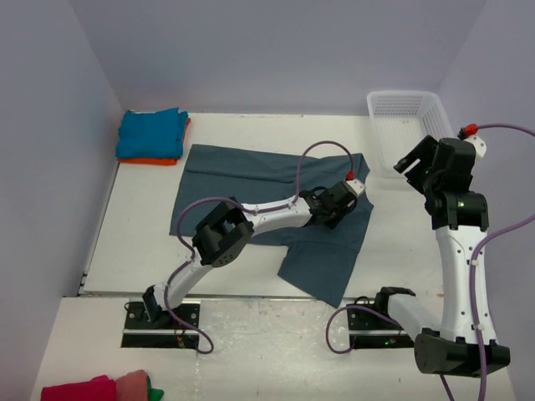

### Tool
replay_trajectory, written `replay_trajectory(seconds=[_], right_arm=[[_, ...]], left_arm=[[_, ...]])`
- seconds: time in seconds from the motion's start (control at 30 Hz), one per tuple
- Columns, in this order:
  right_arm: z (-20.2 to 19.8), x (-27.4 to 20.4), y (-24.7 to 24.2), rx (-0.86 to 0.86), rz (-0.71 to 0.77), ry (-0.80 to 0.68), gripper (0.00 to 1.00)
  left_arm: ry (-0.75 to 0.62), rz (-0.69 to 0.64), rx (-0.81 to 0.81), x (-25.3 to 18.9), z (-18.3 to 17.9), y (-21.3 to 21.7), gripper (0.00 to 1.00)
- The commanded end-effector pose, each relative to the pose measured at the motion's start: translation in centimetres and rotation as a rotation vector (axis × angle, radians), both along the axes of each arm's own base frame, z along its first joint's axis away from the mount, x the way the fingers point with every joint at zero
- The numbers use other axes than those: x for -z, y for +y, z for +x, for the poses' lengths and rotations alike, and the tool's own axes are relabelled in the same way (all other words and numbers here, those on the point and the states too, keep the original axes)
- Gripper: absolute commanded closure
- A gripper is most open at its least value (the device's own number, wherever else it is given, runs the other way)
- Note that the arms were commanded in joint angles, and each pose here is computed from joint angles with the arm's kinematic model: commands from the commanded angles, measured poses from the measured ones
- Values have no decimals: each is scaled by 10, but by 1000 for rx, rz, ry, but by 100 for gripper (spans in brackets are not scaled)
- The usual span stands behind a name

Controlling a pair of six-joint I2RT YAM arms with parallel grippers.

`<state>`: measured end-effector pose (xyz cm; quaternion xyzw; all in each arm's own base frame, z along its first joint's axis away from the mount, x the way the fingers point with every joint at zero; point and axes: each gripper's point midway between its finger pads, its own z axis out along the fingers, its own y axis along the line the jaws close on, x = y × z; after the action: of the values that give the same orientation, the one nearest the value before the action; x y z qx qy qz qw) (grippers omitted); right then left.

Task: Fold and stack the t-shirts
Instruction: Fold the flattened tshirt in 1/3 of the way

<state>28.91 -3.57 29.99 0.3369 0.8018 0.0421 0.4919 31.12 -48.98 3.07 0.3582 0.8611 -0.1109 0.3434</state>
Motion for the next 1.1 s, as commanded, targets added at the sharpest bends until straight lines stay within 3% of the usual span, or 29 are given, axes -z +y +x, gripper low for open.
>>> replay_trajectory(seconds=[0.0, 0.8, 1.07], right_arm=[[2, -1, 1, -20, -1, -7, 25], [1, 13, 5, -51, 42, 9, 24], [4, 15, 5, -56, 41, 15, 24]], left_arm=[[-46, -7, 12, -17, 5, -10, 60], [-17, 9, 57, 7, -7, -27, 61], [-32, -25, 76, -9, -8, -30, 66]])
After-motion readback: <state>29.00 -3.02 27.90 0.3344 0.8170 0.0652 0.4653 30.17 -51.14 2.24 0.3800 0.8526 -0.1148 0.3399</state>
